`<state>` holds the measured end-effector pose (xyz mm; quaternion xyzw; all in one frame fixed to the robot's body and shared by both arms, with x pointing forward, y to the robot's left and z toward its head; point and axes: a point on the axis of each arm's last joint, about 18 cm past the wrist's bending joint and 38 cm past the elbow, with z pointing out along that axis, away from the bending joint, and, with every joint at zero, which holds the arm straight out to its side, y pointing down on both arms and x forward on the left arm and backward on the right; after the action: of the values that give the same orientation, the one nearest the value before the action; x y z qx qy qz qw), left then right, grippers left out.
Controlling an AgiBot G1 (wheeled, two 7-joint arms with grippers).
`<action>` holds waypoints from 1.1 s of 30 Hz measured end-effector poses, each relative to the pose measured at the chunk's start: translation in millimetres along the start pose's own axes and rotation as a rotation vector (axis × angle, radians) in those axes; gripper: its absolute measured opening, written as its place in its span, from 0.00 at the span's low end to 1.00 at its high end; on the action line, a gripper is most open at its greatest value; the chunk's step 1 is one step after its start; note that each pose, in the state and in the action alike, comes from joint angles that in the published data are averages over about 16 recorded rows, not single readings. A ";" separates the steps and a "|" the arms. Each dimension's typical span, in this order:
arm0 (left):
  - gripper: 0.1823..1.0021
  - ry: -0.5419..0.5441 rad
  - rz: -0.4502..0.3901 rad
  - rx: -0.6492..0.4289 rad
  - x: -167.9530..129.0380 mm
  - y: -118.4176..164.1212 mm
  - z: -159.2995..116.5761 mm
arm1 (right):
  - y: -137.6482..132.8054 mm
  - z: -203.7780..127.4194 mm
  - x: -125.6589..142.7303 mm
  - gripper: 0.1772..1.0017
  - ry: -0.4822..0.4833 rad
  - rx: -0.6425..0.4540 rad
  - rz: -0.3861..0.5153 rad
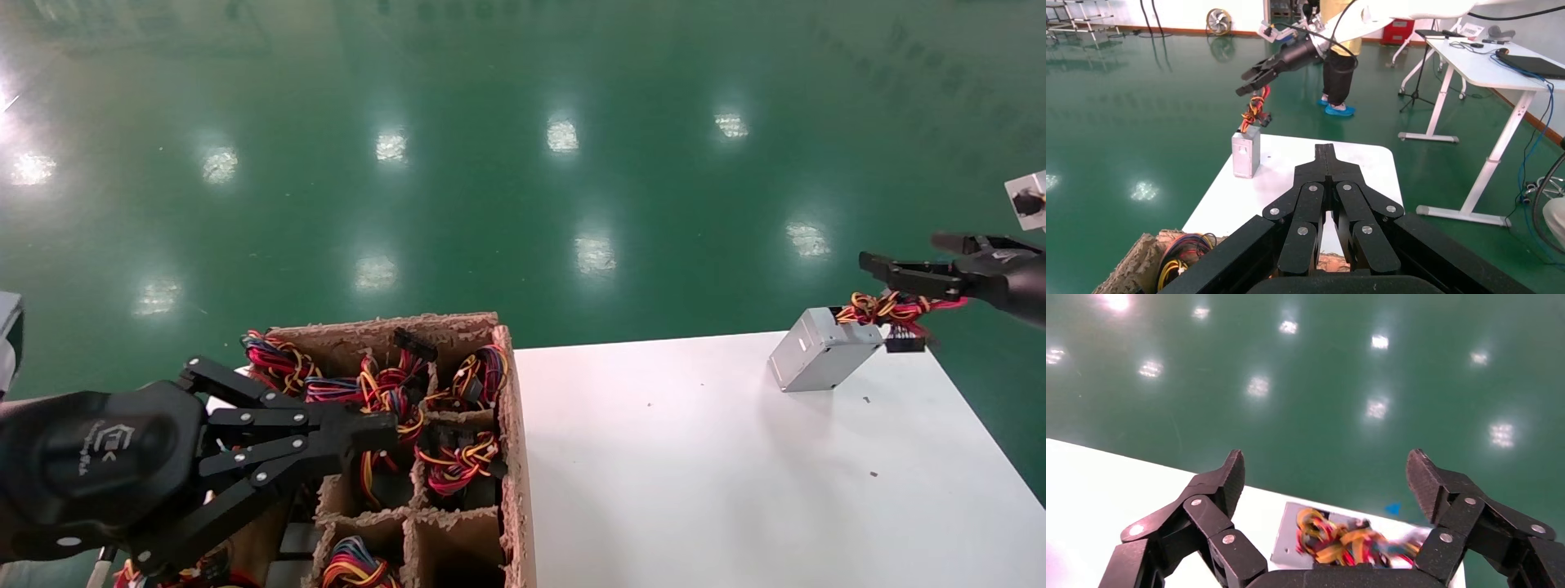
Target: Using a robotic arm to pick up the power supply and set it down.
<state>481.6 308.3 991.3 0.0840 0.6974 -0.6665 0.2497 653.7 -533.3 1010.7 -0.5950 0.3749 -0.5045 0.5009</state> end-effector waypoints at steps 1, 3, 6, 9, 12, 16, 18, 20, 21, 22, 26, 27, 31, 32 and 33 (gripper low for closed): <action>0.01 0.000 0.000 0.000 0.0 0.0 0.0 | -1.7 -0.6 -0.2 0.87 -0.003 0.005 -0.004; 0.01 0.000 0.000 0.000 0.0 0.0 0.0 | -5.4 -1.5 -1.2 0.90 -0.012 0.018 -0.011; 0.01 0.000 0.000 0.000 0.0 0.0 0.0 | -11.4 -2.5 -4.0 0.94 -0.030 0.040 -0.024; 0.01 0.000 0.000 0.000 0.0 0.0 -0.1 | -17.4 -3.2 -8.4 0.97 -0.054 0.066 -0.038; 0.01 0.000 0.000 0.000 -0.1 0.0 -0.1 | -22.7 -3.7 -14.6 0.98 -0.083 0.092 -0.051; 0.01 -0.001 0.000 0.000 -0.1 0.1 -0.1 | -28.3 -3.8 -25.5 0.99 -0.128 0.125 -0.064; 0.01 -0.001 0.000 0.000 -0.1 0.1 -0.1 | -31.3 -4.3 -32.3 1.00 -0.156 0.143 -0.071; 0.01 -0.001 0.000 0.000 -0.1 0.1 -0.1 | -34.3 -5.0 -39.3 1.00 -0.184 0.161 -0.077; 0.01 -0.001 0.000 0.000 -0.1 0.1 -0.1 | -35.7 -5.5 -43.0 1.00 -0.199 0.169 -0.081; 0.01 -0.001 0.000 0.000 -0.1 0.1 -0.1 | -37.0 -6.1 -46.7 1.00 -0.213 0.178 -0.084; 0.01 -0.001 0.000 0.000 -0.1 0.1 -0.1 | -42.0 -9.2 -62.3 1.00 -0.274 0.210 -0.098; 0.01 -0.001 0.000 0.000 -0.1 0.1 -0.1 | -43.1 -10.1 -66.4 1.00 -0.289 0.218 -0.102; 0.01 -0.001 0.000 0.000 -0.1 0.1 -0.1 | -47.2 -14.8 -83.4 1.00 -0.354 0.247 -0.116; 0.01 -0.001 0.000 0.000 -0.1 0.1 -0.1 | -48.1 -16.2 -87.7 1.00 -0.371 0.254 -0.119; 0.01 -0.001 0.000 0.000 -0.1 0.1 -0.1 | -49.0 -17.7 -92.1 1.00 -0.387 0.261 -0.123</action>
<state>481.7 308.4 991.3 0.0837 0.6973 -0.6666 0.2498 614.2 -438.9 1037.5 -0.6325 0.1667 -0.4546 0.6045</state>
